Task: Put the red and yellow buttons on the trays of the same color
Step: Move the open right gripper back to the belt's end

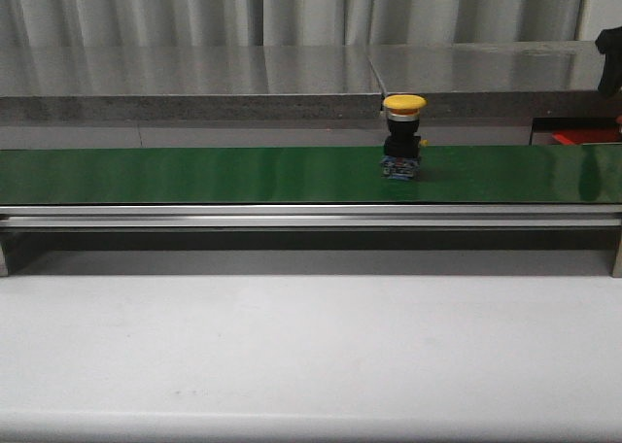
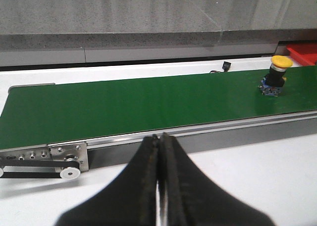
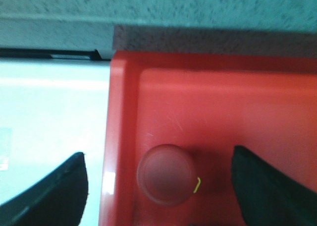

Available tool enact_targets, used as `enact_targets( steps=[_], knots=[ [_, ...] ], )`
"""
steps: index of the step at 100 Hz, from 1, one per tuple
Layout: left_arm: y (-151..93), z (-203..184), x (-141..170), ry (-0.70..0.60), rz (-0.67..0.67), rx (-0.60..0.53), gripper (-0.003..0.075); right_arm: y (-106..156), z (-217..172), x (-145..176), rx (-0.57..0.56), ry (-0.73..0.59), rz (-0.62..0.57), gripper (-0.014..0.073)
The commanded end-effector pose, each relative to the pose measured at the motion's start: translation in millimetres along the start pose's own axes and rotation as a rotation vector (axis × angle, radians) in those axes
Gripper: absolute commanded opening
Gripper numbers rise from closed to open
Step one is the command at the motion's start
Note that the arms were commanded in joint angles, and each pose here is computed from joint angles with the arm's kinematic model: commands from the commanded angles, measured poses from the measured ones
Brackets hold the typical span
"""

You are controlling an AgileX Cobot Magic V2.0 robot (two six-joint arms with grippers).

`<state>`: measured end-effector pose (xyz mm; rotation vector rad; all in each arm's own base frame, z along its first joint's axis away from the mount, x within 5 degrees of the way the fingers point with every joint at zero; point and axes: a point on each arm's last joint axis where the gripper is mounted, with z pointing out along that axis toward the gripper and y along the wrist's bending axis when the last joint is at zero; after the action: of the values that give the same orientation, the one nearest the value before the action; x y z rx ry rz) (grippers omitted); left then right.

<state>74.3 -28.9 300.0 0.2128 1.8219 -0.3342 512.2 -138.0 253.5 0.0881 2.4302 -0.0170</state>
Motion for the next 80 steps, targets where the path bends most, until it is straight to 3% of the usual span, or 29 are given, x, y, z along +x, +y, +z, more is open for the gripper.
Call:
enact_targets(
  steps=[1, 32, 80],
  knots=[
    [-1, -2, -14, -0.088, -0.017, 0.002, -0.0019, 6, -65, -32, 0.015, -0.140, -0.022, 0.0593],
    [-1, -2, -14, -0.088, -0.017, 0.002, -0.0019, 31, -85, -25, -0.054, -0.001, -0.110, 0.0593],
    [-1, -2, -14, -0.088, -0.017, 0.002, -0.0019, 82, -139, -25, -0.128, 0.059, -0.157, 0.0593]
  ],
)
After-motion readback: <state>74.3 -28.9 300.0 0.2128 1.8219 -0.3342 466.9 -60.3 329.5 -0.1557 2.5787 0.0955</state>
